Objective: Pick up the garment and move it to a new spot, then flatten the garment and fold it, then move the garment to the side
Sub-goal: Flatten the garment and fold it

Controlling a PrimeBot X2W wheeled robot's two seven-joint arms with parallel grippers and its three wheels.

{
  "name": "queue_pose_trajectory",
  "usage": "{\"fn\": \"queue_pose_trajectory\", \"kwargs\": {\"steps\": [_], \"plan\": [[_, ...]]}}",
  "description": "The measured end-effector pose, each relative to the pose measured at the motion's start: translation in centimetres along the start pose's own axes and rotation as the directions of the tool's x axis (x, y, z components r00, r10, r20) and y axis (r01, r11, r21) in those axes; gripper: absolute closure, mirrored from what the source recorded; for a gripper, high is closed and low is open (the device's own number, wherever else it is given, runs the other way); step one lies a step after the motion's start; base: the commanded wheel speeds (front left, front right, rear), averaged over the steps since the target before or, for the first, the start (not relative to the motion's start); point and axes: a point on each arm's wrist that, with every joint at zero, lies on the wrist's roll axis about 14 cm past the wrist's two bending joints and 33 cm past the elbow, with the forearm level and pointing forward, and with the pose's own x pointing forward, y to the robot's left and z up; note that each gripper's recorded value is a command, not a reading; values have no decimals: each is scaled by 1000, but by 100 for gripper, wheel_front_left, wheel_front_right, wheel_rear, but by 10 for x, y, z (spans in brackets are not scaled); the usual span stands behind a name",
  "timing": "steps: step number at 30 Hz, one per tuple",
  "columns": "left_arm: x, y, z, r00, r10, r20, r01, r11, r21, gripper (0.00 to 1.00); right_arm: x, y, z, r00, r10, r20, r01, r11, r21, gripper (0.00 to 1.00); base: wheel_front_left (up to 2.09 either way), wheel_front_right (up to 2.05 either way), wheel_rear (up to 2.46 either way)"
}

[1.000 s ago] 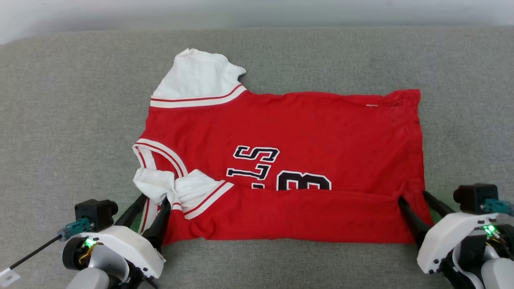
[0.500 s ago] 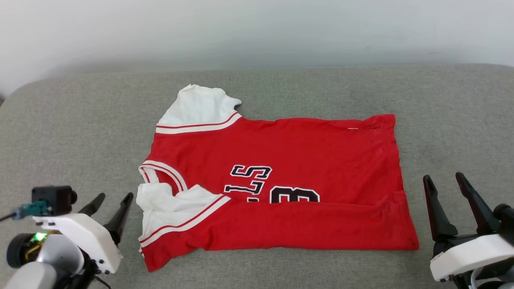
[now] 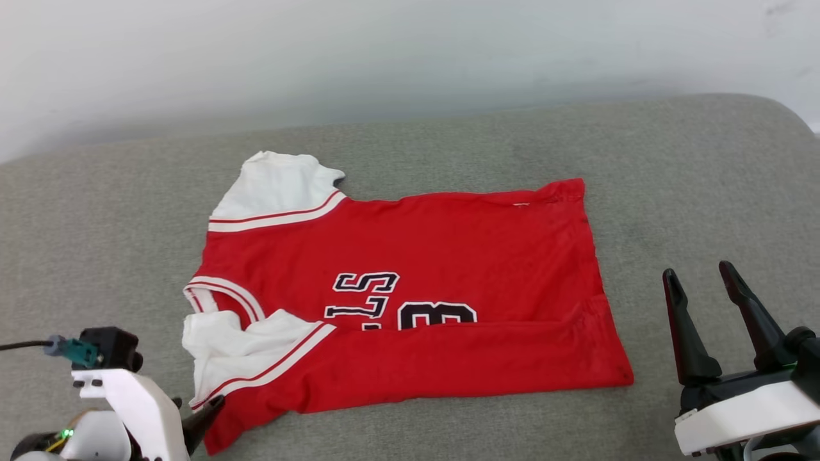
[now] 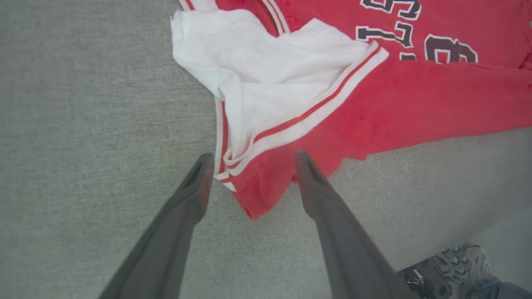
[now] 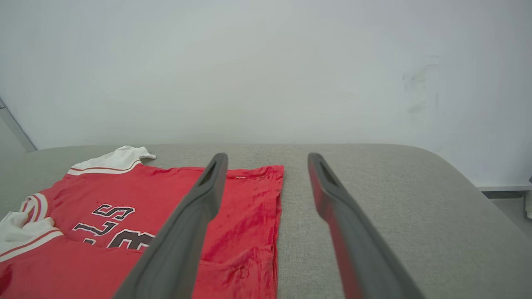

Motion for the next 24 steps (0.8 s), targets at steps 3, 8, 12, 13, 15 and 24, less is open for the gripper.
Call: {"fn": "queue_pose_trajectory", "kwargs": {"steps": [3, 8, 12, 13, 15, 24], "plan": [[9, 0, -16, 997, -1, -72, -1, 1000, -25, 0, -2, -1, -2, 1000, -8, -7, 8, 1000, 3, 0, 0, 0, 0], [37, 5, -31, 988, 6, -154, -18, 997, -74, 0, 4, -4, -13, 999, -17, -42, 17, 1000, 10, 0, 0, 0, 0], [50, 4, -41, 973, -16, -228, -7, 995, -99, 0, 8, -7, -18, 998, -21, -61, 21, 1000, 7, 0, 0, 0, 0], [51, 3, -43, 970, -26, -241, -2, 993, -116, 45, 8, -8, -20, 997, -21, -68, 22, 1000, 9, 0, 0, 0, 0], [52, 0, -44, 968, -43, -248, 11, 991, -131, 94, 9, -8, -22, 996, -18, -82, 19, 1000, 7, 0, 0, 0, 0], [48, -1, -40, 985, -45, -166, 16, 985, -170, 100, 15, -14, -33, 986, 16, -168, -9, 999, 39, 0, 0, 0, 0]]}}
